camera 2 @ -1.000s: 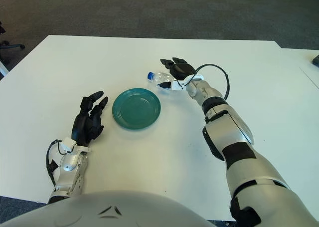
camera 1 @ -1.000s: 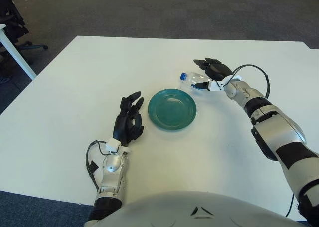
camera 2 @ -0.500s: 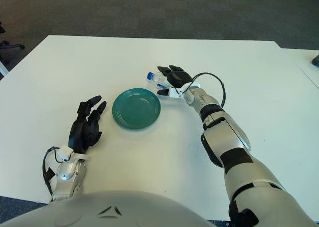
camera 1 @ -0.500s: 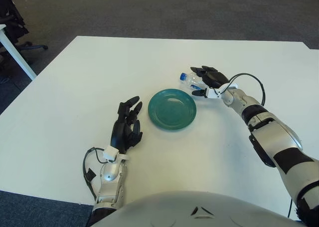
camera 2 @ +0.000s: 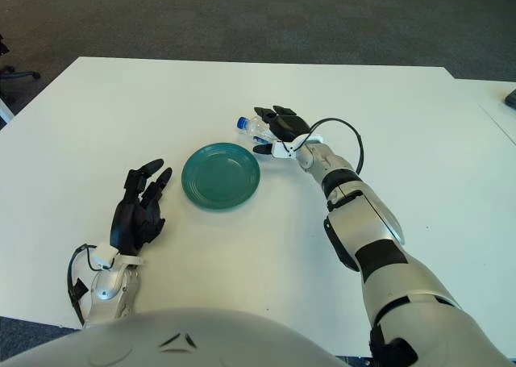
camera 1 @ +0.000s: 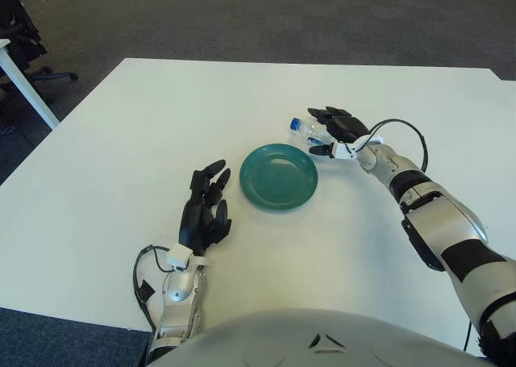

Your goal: Put the bottle into the plate.

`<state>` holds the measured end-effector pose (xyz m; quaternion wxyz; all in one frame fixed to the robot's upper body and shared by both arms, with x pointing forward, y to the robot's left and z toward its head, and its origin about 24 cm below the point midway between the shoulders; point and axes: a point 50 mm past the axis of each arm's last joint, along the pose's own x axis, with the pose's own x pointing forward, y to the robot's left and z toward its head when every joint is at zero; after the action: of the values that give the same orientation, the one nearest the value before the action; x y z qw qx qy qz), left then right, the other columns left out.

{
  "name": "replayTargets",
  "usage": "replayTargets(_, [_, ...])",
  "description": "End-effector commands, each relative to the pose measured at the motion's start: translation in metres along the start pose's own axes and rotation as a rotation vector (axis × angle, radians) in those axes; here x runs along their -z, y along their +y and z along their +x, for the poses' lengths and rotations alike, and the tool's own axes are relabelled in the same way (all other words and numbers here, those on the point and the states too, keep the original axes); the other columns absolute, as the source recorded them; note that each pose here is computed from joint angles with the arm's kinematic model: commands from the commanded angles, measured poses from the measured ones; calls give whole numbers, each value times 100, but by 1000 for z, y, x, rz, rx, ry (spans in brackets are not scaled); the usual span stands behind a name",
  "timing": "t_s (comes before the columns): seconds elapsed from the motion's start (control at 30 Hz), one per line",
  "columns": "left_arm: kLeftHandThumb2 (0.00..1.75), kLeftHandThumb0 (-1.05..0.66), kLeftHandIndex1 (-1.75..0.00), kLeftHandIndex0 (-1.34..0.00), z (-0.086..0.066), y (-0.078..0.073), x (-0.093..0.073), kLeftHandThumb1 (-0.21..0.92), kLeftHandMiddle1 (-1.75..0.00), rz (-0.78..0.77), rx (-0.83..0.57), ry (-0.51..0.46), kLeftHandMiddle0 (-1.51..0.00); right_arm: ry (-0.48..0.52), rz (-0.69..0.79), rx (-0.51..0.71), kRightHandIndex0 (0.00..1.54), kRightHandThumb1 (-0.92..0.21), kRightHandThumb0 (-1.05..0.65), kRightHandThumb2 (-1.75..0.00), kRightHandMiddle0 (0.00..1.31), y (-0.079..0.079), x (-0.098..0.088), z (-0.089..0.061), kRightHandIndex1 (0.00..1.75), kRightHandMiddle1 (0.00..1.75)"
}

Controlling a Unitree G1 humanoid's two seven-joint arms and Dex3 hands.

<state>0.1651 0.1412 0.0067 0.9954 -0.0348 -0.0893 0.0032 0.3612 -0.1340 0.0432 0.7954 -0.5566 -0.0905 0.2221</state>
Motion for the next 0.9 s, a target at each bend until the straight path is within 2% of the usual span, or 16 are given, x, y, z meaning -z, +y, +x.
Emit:
replayTargets(0.0, [66,-82,-104,-2,-18,1,12,92,-9,3,-21,77,-46,27,23,-70,3,-92,-105,-50,0,20,6,-10,0,12])
replayTargets(0.3, [63,-83,-105,-3,-21,2,10,92,-10,4,-40,79,-48,35,40,-66,6,-92,-105,-48,0,22,11,-15,1,21])
replayTargets(0.6, [62,-84,-106,-5,-23,-1,8,92,-12,-14,-48,76,-50,47,67,-64,14,-92,-105,-44,0,21,15,-18,4,42])
replayTargets(0.87, [63,-85,-106,-6,-28,1,6,92,-13,-10,-68,71,-51,42,80,-52,19,-92,-105,-42,0,23,24,-30,5,56])
